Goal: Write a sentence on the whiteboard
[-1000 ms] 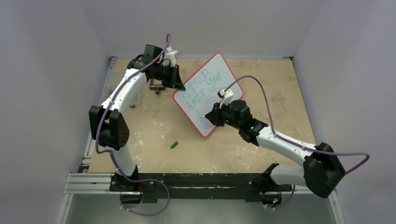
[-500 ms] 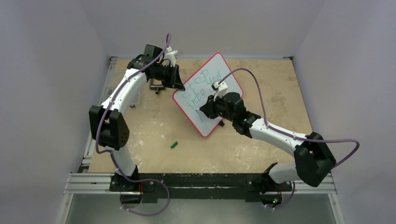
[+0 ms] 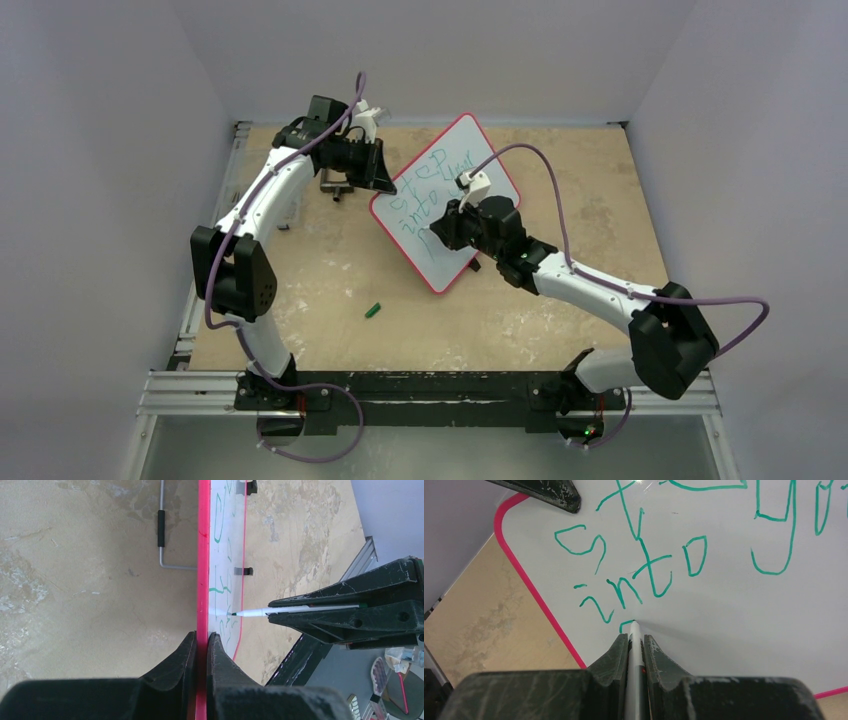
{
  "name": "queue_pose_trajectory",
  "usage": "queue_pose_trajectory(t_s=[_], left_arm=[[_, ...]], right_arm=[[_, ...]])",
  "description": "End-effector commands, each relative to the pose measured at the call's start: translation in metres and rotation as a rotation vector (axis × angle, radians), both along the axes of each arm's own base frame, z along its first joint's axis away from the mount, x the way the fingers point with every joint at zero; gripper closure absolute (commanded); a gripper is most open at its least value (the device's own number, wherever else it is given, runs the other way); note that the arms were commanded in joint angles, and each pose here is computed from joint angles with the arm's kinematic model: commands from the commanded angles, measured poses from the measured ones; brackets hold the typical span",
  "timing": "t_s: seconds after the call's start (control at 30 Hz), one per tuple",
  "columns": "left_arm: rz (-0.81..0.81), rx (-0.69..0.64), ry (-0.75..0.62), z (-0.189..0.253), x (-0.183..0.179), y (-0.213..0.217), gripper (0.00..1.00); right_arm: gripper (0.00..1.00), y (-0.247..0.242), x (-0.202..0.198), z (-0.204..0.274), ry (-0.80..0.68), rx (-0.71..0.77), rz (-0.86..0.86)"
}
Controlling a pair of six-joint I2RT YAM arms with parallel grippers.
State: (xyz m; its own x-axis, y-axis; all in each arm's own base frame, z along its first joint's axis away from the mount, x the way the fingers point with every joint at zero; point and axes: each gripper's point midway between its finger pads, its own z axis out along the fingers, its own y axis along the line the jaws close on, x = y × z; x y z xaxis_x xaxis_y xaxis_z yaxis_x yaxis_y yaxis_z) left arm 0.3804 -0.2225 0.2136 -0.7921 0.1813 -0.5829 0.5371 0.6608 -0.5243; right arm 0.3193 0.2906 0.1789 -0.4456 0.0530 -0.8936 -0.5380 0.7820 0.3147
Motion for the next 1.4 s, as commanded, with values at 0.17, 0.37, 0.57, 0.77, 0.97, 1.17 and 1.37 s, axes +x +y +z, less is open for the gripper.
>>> queue_pose_trajectory(t_s=[0.17, 0.37, 0.57, 0.77, 0.97, 1.17, 1.37], left_arm=[[0.030, 0.067, -0.045, -0.003, 0.009, 0.009, 1.00], [0.030, 0.067, -0.044, -0.003, 0.009, 0.009, 1.00], [0.031, 0.066, -0.046, -0.003, 0.010, 0.009, 1.00], [0.030, 0.066, -0.047, -0.003, 0.009, 0.009, 1.00], [0.032, 0.066, -0.047, -0.003, 0.010, 0.010, 1.00], [0.032, 0.067, -0.047, -0.003, 0.009, 0.010, 1.00], [0.031, 0.066, -0.049, -0.002, 0.009, 0.009, 1.00]], right_arm=[[1.00, -0.011, 0.005, -0.014, 0.022, -0.056, -0.066], [1.00, -0.015, -0.006, -0.026, 0.054, -0.068, -0.046], [1.00, -0.014, -0.017, -0.029, 0.076, -0.049, -0.014], [1.00, -0.005, -0.026, -0.029, 0.088, -0.027, 0.052], [1.00, 0.002, -0.030, -0.020, 0.068, -0.003, 0.103], [1.00, 0.000, -0.031, 0.001, 0.021, 0.014, 0.106], [1.00, -0.013, -0.025, 0.018, -0.008, 0.043, 0.014]])
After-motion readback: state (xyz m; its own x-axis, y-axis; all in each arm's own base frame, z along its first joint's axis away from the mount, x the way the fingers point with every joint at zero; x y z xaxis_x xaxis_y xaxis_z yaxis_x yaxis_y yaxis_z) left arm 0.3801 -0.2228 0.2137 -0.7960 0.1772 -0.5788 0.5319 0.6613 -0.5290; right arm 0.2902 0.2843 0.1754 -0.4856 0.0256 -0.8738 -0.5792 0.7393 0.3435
